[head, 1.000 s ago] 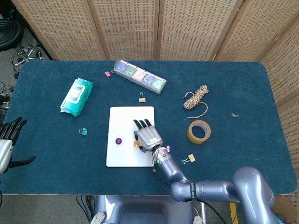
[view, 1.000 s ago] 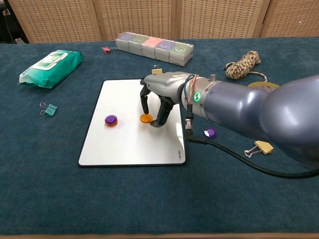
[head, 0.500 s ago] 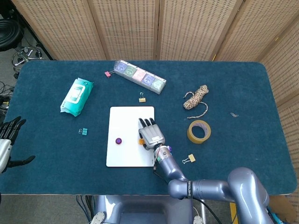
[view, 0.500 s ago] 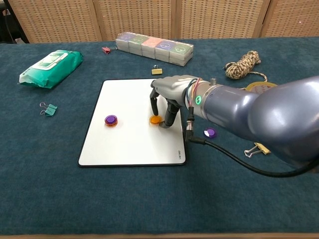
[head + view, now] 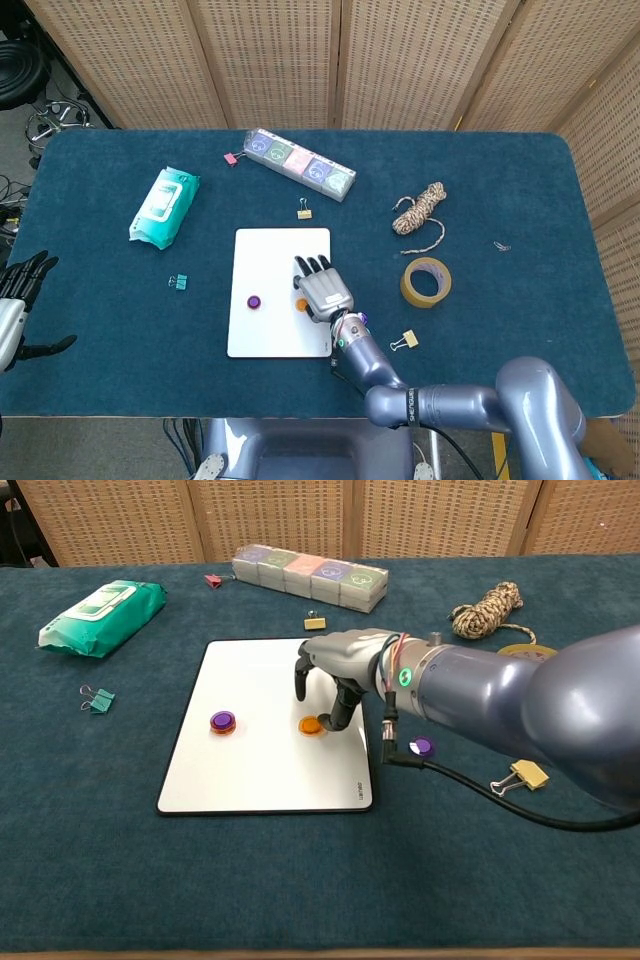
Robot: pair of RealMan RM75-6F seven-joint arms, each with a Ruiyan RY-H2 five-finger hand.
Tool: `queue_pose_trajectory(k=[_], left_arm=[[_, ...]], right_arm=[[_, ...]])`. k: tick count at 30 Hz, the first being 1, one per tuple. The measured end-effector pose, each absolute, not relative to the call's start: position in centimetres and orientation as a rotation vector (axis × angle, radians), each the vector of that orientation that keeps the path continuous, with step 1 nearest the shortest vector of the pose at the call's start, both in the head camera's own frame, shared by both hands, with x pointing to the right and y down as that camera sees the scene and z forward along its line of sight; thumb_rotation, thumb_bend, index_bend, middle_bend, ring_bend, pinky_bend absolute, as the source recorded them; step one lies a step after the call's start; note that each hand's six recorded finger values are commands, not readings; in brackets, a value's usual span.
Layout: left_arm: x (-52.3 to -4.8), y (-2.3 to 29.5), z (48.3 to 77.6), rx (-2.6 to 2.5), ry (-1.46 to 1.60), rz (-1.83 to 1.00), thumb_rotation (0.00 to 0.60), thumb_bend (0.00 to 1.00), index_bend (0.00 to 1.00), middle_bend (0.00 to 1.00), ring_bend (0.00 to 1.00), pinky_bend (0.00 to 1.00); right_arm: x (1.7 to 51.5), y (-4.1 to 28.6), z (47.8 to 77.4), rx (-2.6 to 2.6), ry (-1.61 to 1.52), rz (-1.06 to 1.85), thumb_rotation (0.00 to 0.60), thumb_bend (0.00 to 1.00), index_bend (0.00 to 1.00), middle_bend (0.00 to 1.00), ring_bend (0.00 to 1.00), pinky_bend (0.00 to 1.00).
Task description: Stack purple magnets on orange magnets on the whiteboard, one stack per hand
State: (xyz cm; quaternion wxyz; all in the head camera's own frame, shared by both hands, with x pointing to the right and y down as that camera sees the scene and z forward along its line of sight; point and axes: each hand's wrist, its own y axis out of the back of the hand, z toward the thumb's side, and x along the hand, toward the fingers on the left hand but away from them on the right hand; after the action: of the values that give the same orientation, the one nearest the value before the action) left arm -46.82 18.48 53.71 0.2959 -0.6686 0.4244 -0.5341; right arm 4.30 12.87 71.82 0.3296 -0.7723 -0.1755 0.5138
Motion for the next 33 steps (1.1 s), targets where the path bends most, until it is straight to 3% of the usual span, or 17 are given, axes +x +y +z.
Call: queue_pose_trajectory(k=[5,12,15,28,33], left_arm=[[-46.8,18.4,53.8,-1.781,1.125,-1.423,0.6,0.07,0.0,0.0,0.0,0.0],[-46.8,18.6,53.7,-1.783,1.122,-1.419,0.6,0.07,0.0,0.0,0.0,0.0],[-46.7,18.7,53.6,-1.784,1.116,-1.418,0.6,0.07,0.0,0.0,0.0,0.0],[-46.7,18.7,53.5,-1.788,1.124,-1.414,0.6,0.07,0.0,0.0,0.0,0.0],[-46.7,18.8,53.6,-1.793,1.119,-1.415,0.6,0.08,0.0,0.0,0.0,0.0]], right_arm=[[5.2,12.9,70.4,-2.006,-0.461,1.32,0.6,0.46,0.26,0.0,0.0,0.0],[9.9,13.4,68.2,-1.939,-0.491,1.317,0.6,0.26,0.29,0.0,0.0,0.0],[11.6,14.0,68.3,-1.931,-0.497,1.34,0.6,0.22,0.31,0.0,0.0,0.0],[13.0,15.5,69.9,-1.957,-0.518,1.391,0.6,0.22,0.35,0.0,0.0,0.0],[13.8,15.8,70.9,-1.943,-0.502,1.438,0.6,0.26,0.37,0.0,0.0,0.0]])
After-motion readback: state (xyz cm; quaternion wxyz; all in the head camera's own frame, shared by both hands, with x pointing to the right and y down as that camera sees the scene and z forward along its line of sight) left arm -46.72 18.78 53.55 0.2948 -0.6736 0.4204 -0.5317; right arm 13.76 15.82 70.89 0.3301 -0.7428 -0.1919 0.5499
